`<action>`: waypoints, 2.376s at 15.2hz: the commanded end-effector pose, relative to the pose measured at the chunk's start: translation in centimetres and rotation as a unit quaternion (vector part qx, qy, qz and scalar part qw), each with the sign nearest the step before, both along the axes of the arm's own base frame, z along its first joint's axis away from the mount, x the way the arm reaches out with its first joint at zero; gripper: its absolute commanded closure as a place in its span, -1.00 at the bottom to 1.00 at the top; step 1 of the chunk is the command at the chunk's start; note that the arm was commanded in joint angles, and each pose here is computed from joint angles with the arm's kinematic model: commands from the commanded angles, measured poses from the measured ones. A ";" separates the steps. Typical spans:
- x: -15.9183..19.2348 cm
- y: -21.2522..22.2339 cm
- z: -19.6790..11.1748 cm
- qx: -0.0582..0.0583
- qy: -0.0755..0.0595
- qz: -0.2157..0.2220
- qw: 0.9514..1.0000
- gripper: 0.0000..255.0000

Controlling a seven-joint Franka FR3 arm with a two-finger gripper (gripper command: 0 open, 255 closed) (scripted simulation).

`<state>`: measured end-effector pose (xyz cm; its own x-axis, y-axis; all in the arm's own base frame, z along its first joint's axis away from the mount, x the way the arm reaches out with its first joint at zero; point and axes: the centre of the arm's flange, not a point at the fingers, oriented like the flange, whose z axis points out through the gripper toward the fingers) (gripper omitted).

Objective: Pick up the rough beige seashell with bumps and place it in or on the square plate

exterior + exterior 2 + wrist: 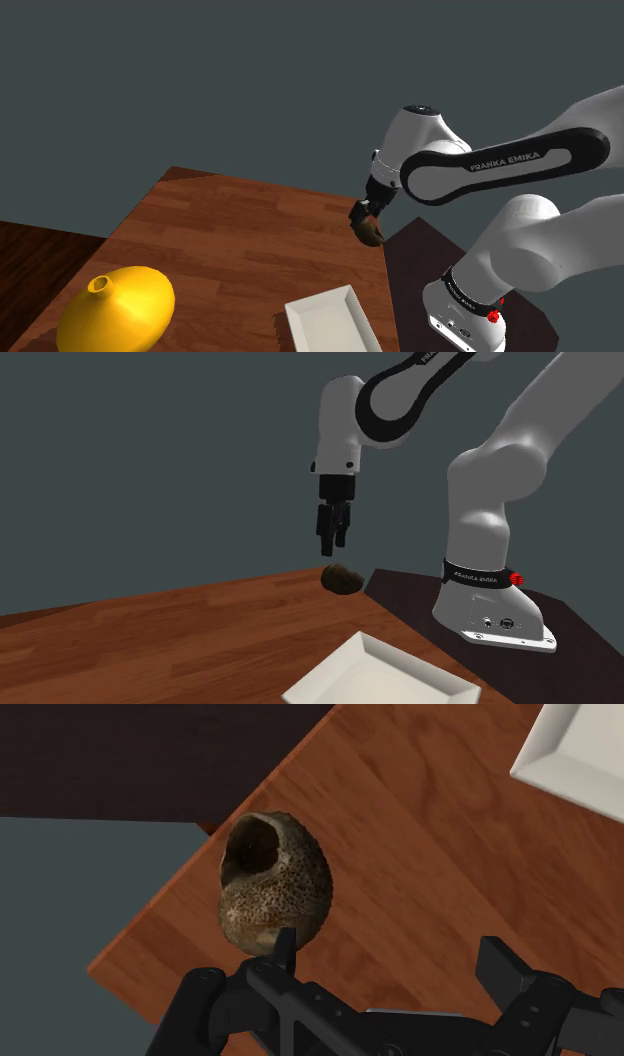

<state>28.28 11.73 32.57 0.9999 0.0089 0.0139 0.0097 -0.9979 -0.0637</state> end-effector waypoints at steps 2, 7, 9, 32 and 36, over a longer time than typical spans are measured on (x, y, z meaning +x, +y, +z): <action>-0.1 1.1 -2.7 0.003 -0.004 -0.001 1.000 -1.00; -0.1 1.3 -5.3 0.003 -0.004 -0.001 1.000 -1.00; 0.0 1.4 -6.2 0.003 -0.004 -0.001 1.000 -1.00; 6.8 0.6 -5.8 -0.166 0.169 -0.162 0.958 -1.00; 6.1 0.2 -7.7 -0.166 0.169 -0.162 0.958 -1.00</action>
